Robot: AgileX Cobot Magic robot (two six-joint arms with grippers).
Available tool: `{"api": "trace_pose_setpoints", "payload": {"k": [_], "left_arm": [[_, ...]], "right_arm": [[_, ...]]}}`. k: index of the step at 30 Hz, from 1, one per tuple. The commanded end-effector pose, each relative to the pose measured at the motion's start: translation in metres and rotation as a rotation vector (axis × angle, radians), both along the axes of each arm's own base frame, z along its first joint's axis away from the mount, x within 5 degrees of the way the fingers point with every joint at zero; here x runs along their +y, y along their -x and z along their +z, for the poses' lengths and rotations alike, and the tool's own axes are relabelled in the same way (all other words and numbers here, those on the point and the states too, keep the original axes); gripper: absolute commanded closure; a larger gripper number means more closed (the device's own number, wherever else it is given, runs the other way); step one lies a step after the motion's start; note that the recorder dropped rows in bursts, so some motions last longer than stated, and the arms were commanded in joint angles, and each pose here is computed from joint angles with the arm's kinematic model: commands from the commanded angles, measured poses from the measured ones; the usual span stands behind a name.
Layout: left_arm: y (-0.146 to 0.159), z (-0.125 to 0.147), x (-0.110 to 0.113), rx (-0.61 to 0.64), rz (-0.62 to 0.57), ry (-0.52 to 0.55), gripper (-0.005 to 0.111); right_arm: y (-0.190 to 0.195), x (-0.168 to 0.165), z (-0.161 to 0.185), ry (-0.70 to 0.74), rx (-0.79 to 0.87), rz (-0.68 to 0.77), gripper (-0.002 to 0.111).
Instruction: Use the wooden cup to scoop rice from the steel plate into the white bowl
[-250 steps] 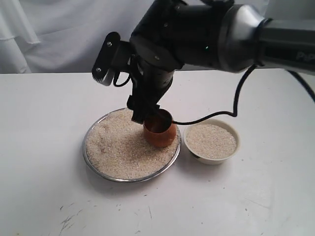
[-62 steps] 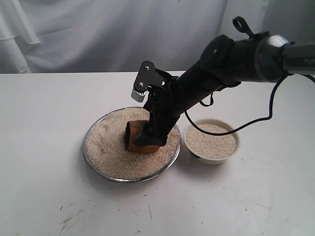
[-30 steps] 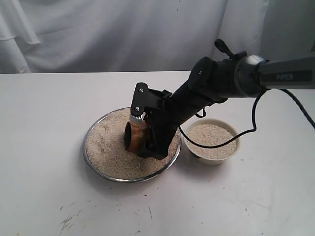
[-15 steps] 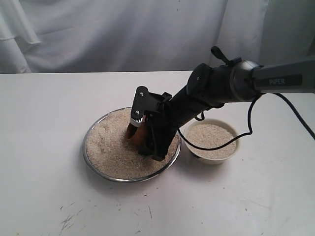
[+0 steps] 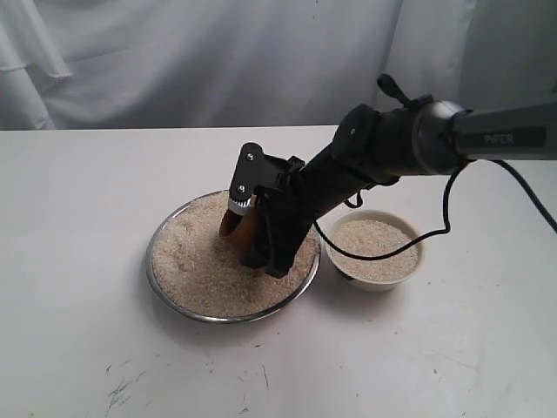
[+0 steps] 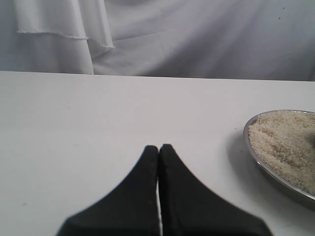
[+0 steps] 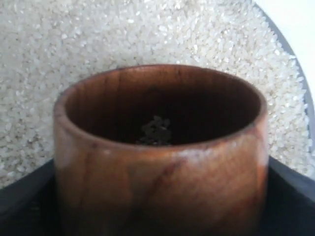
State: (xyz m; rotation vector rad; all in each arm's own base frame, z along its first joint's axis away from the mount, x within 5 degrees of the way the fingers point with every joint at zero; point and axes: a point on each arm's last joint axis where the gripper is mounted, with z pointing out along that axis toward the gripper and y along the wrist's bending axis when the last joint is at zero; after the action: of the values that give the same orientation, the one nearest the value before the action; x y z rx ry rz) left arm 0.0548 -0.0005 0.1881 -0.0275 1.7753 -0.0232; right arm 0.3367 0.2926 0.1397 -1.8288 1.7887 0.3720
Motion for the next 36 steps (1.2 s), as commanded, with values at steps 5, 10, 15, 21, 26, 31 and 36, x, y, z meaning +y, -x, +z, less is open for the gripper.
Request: {"api": "trace_pose_setpoints", "payload": {"k": [5,10,15,21,26,31,36], "left_arm": [[0.0,-0.001,0.0,-0.007,-0.001,0.004,0.107],[0.0,-0.001,0.0,-0.007,-0.001,0.004,0.107],[0.0,-0.001,0.0,-0.007,-0.001,0.004,0.107],[0.0,-0.001,0.0,-0.007,-0.001,0.004,0.107],[0.0,-0.001,0.0,-0.007,-0.001,0.004,0.107],[0.0,-0.001,0.0,-0.007,-0.001,0.004,0.107],[0.0,-0.001,0.0,-0.007,-0.001,0.004,0.107]], "right_arm": [[0.006,-0.005,0.043,-0.041,-0.023,-0.07,0.108],[0.018,-0.001,0.061,0.041,-0.124,0.016,0.108],[0.036,0.011,0.071,0.151,-0.235,0.076,0.108],[0.047,0.023,0.07,0.295,-0.389,0.151,0.108],[0.045,0.026,0.074,0.349,-0.519,0.171,0.108],[0.04,0.025,0.063,0.408,-0.551,0.184,0.108],[0.031,0.024,0.047,0.508,-0.615,0.255,0.108]]}}
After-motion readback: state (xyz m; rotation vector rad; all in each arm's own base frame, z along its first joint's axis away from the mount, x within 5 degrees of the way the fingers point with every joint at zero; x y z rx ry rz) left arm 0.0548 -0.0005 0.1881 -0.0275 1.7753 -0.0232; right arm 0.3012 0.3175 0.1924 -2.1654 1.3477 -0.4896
